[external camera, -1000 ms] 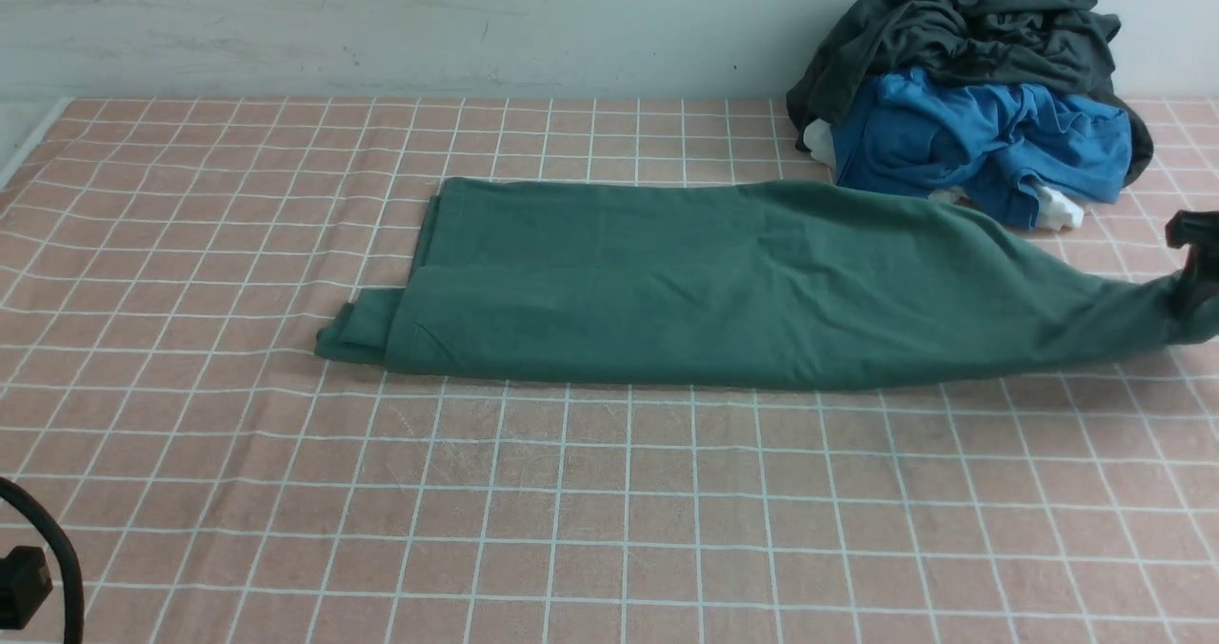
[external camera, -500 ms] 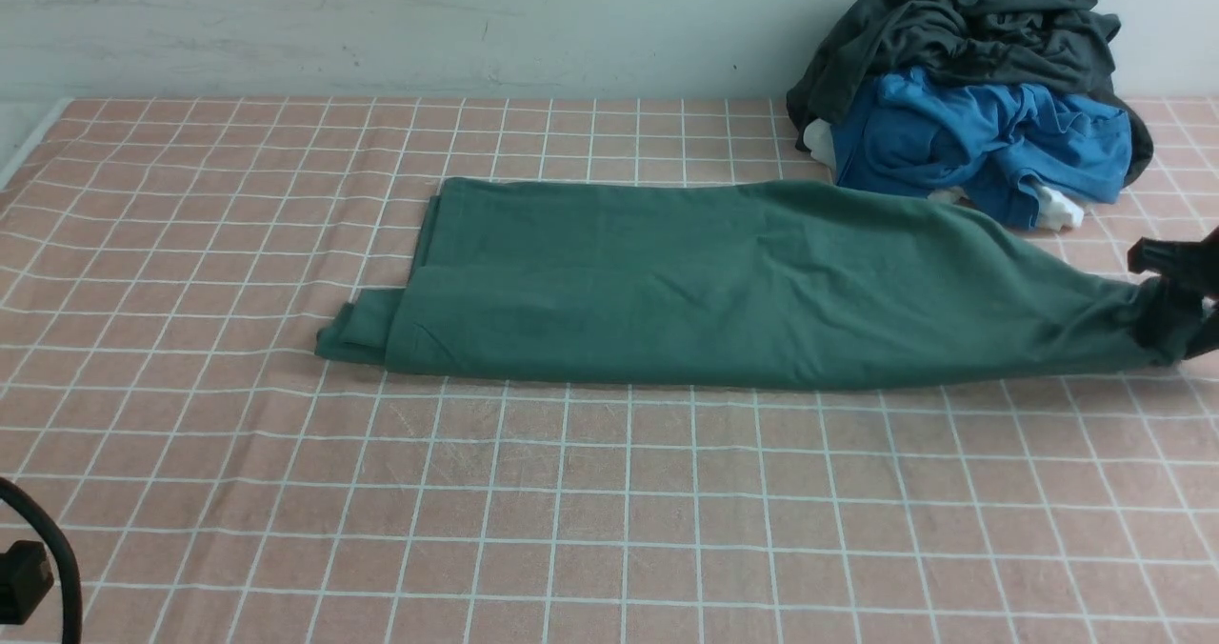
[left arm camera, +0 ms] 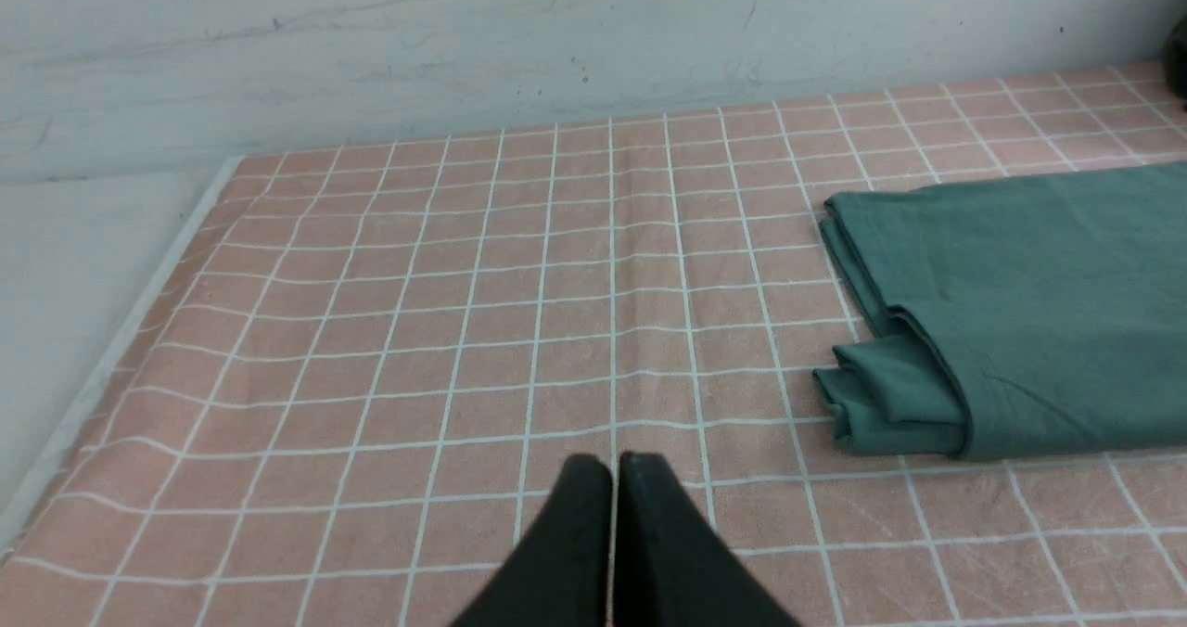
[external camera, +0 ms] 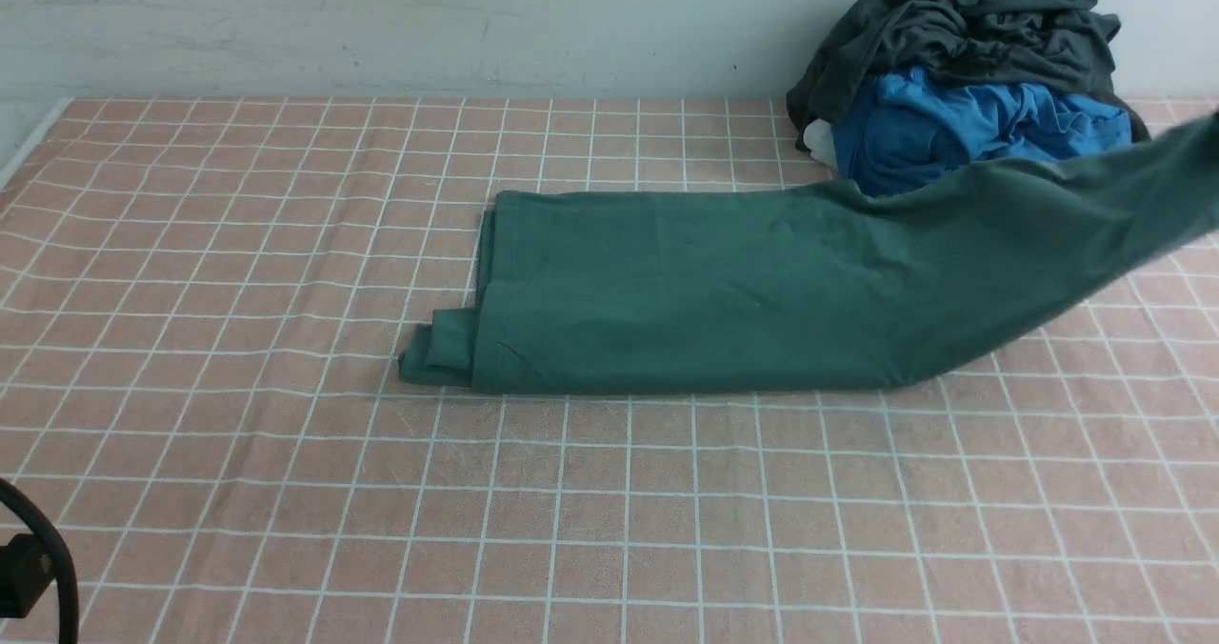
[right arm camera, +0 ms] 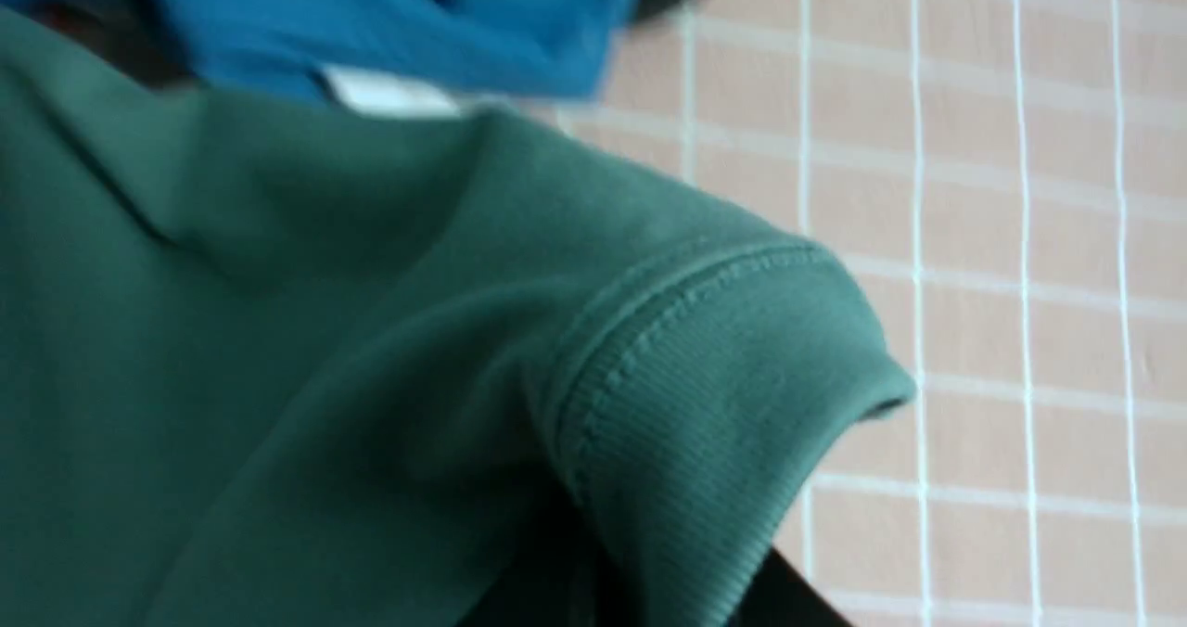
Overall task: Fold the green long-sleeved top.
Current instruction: Use the right arm to drag the right edge of the fabric to the left and folds it over the left edge
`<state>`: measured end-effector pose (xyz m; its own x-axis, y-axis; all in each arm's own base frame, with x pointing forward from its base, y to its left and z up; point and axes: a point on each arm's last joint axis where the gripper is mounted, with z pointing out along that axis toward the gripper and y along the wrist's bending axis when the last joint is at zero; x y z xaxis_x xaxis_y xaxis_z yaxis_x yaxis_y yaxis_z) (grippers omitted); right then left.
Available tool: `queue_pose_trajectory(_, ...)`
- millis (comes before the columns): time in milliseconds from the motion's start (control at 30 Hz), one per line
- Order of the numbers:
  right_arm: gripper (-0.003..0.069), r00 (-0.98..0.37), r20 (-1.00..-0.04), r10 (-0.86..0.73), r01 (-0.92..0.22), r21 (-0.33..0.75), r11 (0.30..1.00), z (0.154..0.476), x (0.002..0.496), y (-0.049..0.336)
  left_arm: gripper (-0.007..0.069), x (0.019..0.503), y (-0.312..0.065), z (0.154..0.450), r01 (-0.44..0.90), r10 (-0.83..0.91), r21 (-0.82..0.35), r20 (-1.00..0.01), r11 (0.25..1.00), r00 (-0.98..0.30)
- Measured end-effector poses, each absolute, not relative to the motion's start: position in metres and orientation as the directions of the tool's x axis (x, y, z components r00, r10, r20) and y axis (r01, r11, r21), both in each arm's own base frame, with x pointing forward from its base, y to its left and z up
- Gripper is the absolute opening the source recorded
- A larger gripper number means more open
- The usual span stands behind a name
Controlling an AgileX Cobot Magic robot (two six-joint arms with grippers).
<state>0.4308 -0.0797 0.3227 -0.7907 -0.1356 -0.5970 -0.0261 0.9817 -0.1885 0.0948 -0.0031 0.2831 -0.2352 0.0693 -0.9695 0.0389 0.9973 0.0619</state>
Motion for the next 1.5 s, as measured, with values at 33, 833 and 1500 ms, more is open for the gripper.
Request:
queue_pose_trajectory(33,0.0056,-0.754,-0.636,-0.163,-0.062,-0.178,0.982,0.334,0.431,-0.059,-0.0003,0.095,-0.003,0.283,0.039,0.069,0.062,-0.969,0.997,-0.235)
queue_pose_trajectory(833,0.0251,-0.379,-0.871,-0.312,-0.651,0.011,0.759,0.259,0.441,0.314,-0.0003,0.095,-0.003,0.282,0.036,0.068,0.061,-0.967,0.998,-0.244)
queue_pose_trajectory(1500,0.0000,-0.530,-0.732,-0.428,-0.663,0.044,0.747,0.145,0.442,0.357,-0.0003,0.095,-0.004,0.286,0.052,0.066,0.057,-0.978,0.997,-0.200)
